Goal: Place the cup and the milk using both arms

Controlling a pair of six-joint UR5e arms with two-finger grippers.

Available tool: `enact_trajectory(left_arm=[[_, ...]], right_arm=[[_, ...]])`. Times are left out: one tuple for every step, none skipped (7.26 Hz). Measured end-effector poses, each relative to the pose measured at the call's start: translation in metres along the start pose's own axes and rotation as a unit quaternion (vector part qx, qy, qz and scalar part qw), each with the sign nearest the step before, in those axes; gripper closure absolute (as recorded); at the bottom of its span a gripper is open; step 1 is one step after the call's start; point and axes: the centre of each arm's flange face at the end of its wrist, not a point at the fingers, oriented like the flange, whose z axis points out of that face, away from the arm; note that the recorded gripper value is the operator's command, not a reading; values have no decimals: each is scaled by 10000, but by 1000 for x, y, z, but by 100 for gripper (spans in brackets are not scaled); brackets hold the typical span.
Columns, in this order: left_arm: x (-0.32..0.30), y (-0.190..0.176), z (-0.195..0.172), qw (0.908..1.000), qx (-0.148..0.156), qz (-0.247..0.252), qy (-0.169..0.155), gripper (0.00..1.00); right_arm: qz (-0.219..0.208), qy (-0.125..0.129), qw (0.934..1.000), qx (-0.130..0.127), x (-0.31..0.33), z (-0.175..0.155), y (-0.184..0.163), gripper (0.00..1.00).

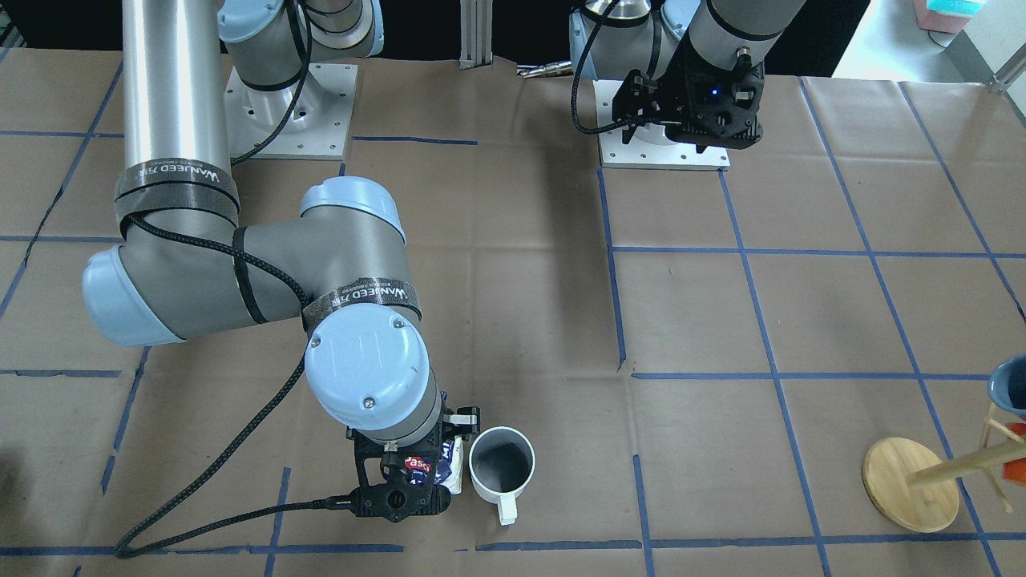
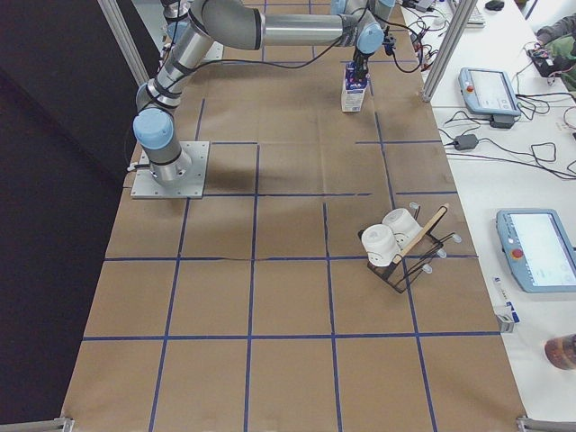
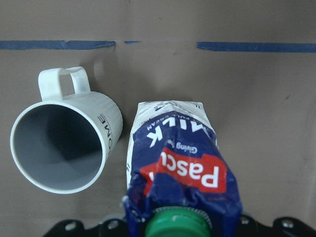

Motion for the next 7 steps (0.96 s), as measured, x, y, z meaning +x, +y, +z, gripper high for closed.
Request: enact_trajectory(left_arm=[[0, 1, -1, 10000, 12, -5, 1, 0], [0, 3, -2, 10000, 27, -8, 1, 0], [-1, 3, -2, 10000, 32, -10, 1, 0], [-1, 3, -2, 10000, 35, -11, 2, 0], [-1, 3, -2, 10000, 37, -11, 2, 0], [-1, 4, -2, 10000, 39, -11, 1, 0], [-1, 4, -2, 10000, 41, -11, 1, 0]], right_arm=[[13, -22, 10000, 20, 3, -2, -1, 0], [45, -37, 10000, 53, 10, -9, -3, 0], [76, -52, 9999, 126, 18, -21, -2, 0], [64, -56, 9996, 254, 24, -45, 5, 0], [-32, -33, 9994, 333, 35, -75, 21, 0], [-157, -1, 9994, 314, 56, -109, 43, 0], [-174, 57, 9994, 289, 89, -141, 70, 0]])
